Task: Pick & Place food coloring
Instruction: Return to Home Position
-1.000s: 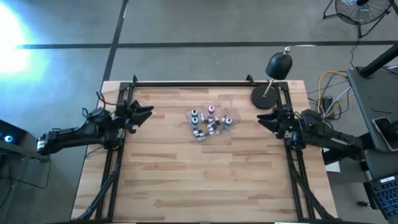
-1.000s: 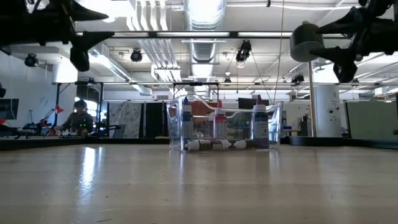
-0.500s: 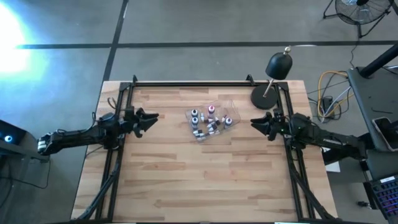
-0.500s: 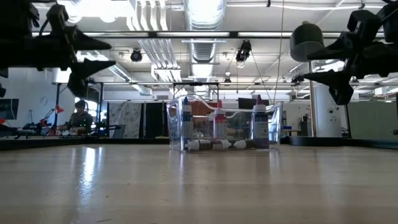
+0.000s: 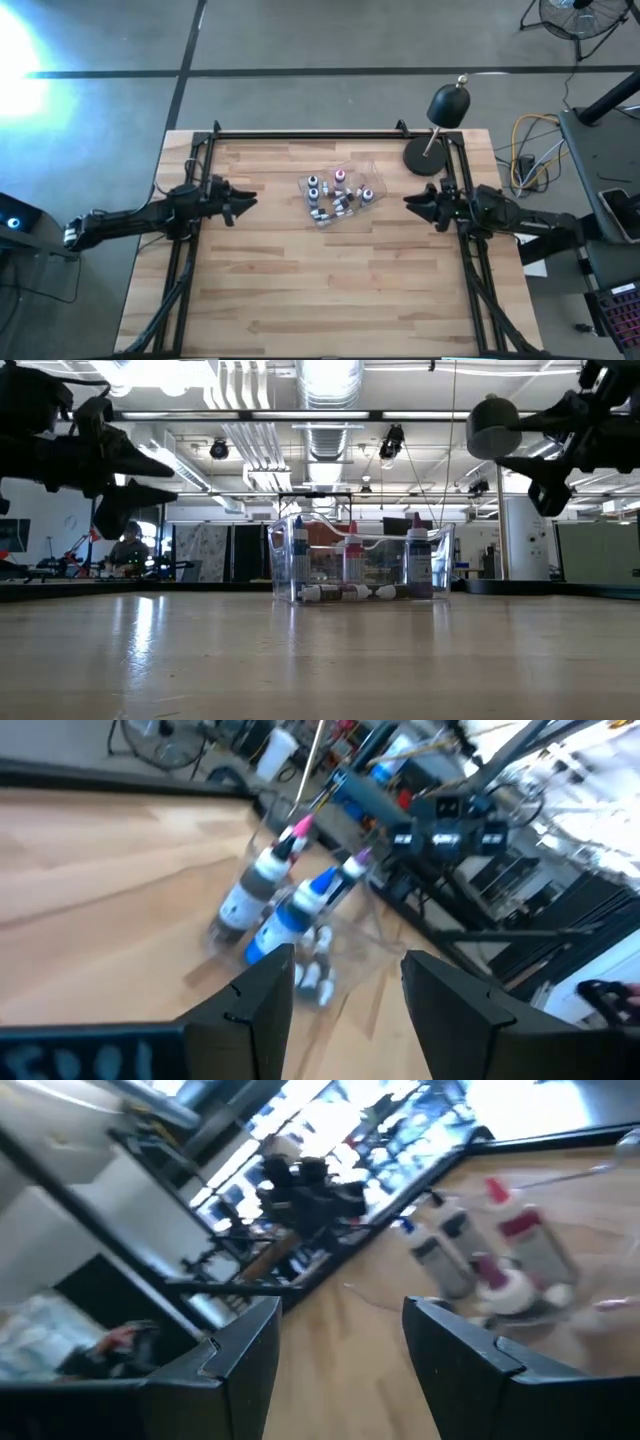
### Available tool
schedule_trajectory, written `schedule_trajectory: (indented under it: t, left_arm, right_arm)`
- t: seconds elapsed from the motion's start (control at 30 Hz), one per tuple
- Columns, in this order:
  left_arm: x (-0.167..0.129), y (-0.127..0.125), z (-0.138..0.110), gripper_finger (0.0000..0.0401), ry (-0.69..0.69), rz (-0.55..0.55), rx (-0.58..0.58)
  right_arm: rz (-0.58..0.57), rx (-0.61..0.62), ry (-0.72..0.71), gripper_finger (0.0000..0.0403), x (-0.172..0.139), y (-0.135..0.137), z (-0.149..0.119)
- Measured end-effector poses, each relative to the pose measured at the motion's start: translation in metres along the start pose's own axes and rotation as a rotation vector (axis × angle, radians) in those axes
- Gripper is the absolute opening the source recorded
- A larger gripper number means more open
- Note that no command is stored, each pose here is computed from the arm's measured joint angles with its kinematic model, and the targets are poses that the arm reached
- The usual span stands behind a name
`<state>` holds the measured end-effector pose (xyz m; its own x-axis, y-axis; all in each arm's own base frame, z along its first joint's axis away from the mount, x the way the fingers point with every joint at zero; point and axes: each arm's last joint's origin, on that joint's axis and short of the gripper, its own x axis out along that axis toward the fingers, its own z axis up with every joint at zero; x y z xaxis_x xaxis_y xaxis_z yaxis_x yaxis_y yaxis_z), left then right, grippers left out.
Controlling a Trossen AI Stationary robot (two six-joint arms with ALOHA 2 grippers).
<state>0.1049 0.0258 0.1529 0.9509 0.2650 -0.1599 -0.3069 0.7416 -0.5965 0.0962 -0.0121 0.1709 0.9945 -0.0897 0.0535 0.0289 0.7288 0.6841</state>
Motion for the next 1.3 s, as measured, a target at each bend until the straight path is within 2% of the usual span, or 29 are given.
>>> schedule_trajectory:
  t: [0.27,0.43,1.3]
  left_arm:
    - [-0.013,-0.007,0.011,0.0161,-0.148,-0.110,-0.008]
    - [-0.014,-0.011,0.015,0.0161,-0.194,-0.144,-0.010]
    - [-0.009,-0.006,0.007,0.0161,-0.101,-0.086,-0.004]
  right_arm:
    - [0.107,0.007,0.093,0.0203,-0.001,0.010,-0.009]
    - [0.116,0.010,0.103,0.0203,-0.001,0.011,-0.010]
    - [0.095,0.007,0.125,0.0203,0.000,0.010,-0.012]
